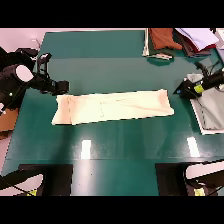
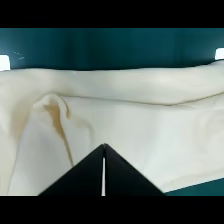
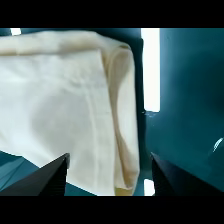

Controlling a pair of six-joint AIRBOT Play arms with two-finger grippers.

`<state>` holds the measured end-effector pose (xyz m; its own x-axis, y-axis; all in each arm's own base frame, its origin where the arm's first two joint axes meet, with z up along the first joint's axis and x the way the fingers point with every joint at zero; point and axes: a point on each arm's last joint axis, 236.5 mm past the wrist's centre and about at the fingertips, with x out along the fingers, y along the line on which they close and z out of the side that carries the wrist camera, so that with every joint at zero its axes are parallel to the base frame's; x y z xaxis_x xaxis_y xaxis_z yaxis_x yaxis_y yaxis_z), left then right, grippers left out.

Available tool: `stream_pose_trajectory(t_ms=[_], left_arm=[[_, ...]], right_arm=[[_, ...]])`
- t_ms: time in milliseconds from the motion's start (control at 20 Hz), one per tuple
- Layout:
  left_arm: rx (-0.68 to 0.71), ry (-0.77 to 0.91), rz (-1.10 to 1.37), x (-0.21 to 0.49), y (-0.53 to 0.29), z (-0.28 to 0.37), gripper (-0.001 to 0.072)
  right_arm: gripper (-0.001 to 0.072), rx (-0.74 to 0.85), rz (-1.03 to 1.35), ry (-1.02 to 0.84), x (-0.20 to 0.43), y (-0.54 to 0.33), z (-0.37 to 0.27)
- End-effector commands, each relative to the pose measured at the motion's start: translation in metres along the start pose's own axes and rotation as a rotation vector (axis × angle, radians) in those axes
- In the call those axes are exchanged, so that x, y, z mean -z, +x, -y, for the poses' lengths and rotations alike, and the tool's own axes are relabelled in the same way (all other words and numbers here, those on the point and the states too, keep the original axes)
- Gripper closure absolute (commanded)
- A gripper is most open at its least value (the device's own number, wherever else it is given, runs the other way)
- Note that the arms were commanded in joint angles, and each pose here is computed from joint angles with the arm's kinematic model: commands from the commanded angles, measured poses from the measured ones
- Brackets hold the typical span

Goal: Fold the shirts.

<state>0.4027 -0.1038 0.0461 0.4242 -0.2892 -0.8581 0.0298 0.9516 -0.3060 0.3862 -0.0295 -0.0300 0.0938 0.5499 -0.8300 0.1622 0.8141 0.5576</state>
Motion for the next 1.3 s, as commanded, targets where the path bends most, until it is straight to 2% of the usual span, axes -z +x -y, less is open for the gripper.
stream_pose_trajectory(t_ms=[0,250,300,400,450,500,550,700,950,1250], left_arm=[[0.086,-0.027,-0.017,0.003,0.001,0.02,0.0685],[0.15,0.015,-0.024,0.015,0.014,0.058,0.0685],[0.161,0.038,-0.032,0.02,0.019,0.07,0.0685],[0.182,0.077,-0.048,0.029,0.032,0.092,0.0685],[0.192,0.092,-0.056,0.034,0.039,0.101,0.0686],[0.199,0.11,-0.066,0.04,0.047,0.111,0.0686],[0.206,0.126,-0.077,0.044,0.054,0.119,0.0686],[0.231,0.165,-0.091,0.047,0.078,0.148,0.0686],[0.293,0.176,-0.145,0.054,0.132,0.199,0.0686],[0.339,0.171,-0.152,0.058,0.171,0.235,0.0686]], right_arm=[[0.0117,-0.07,-0.059,0.068,0.027,0.026,0.023],[0.012,-0.185,-0.074,0.043,0.024,0.076,-0.015],[0.0172,-0.193,-0.078,0.018,0.023,0.082,-0.023],[0.0294,-0.177,-0.079,-0.049,0.019,0.091,-0.036],[0.044,-0.168,-0.074,-0.079,0.016,0.09,-0.042],[0.0617,-0.167,-0.062,-0.115,0.011,0.084,-0.048],[0.0698,-0.167,-0.039,-0.145,0.006,0.072,-0.056],[0.0698,-0.147,0.088,-0.245,-0.013,0.023,-0.087],[0.0698,-0.14,0.238,-0.436,-0.009,-0.052,-0.188],[0.0698,-0.193,0.277,-0.615,0.018,-0.074,-0.292]])
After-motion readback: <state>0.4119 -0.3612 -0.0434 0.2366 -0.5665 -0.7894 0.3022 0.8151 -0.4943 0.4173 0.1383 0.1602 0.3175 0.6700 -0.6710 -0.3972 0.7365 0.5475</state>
